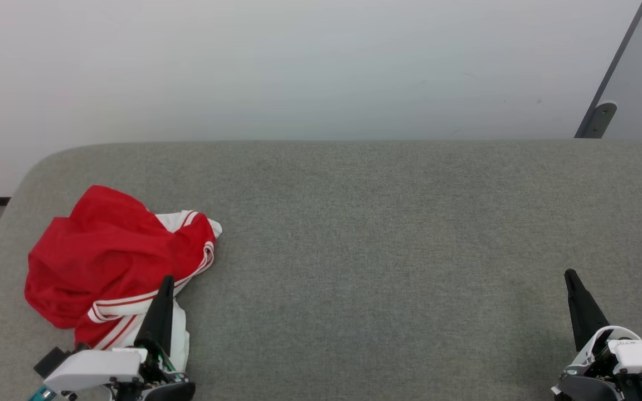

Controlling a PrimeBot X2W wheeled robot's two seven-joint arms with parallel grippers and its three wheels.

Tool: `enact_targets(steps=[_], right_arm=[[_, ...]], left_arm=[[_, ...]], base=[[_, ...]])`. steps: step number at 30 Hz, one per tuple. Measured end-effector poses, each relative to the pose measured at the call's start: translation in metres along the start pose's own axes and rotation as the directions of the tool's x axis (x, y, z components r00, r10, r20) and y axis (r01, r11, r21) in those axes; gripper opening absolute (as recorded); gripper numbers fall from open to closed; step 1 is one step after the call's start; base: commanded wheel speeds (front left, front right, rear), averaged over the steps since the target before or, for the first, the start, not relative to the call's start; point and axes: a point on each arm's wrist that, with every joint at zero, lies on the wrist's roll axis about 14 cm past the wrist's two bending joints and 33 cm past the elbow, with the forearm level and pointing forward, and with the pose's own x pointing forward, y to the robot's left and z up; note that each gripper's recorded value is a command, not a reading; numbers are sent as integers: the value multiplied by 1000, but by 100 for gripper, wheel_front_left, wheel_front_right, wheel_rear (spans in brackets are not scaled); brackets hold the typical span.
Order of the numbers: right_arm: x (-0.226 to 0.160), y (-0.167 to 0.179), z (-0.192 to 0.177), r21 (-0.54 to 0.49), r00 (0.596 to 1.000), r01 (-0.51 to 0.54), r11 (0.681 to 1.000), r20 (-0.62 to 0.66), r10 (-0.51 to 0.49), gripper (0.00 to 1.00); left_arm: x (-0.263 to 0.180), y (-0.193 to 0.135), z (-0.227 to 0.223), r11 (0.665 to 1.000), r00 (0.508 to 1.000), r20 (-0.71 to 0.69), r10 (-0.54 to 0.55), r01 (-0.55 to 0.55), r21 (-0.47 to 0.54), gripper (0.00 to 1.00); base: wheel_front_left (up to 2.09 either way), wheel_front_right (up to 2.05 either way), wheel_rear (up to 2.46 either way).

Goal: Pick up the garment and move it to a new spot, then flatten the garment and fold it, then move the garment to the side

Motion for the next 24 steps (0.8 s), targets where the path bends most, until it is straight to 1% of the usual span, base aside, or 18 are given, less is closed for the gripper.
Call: enact_targets(steps=[2, 3, 8, 15, 20, 24], right_arm=[[0, 0, 0, 0, 1000, 0, 1000, 0, 0, 0], [0, -2, 0, 1, 1000, 5, 1000, 0, -5, 100], [-12, -28, 1, 9, 997, 83, 997, 6, -83, 100], [-6, -24, 0, 6, 997, 74, 997, 13, -74, 100], [-1, -22, -3, -35, 997, 72, 997, 14, -72, 100], [3, -21, -3, -105, 997, 76, 992, 13, -75, 100]], left_arm=[[0, 0, 0, 1000, 1000, 0, 0, 0, 0, 0], [-1, 2, 0, 1000, 1000, 0, 6, -6, -1, 100], [-13, 30, -3, 996, 996, 1, 89, -89, -17, 100], [-8, 25, 0, 997, 997, 22, 75, -75, 5, 100], [-4, 20, 4, 994, 997, 31, 65, -68, 83, 100], [0, 17, 3, 984, 998, 28, 63, -66, 167, 100]], base=[[0, 0, 0], [0, 0, 0], [0, 0, 0], [0, 0, 0], [0, 0, 0], [0, 0, 0]])
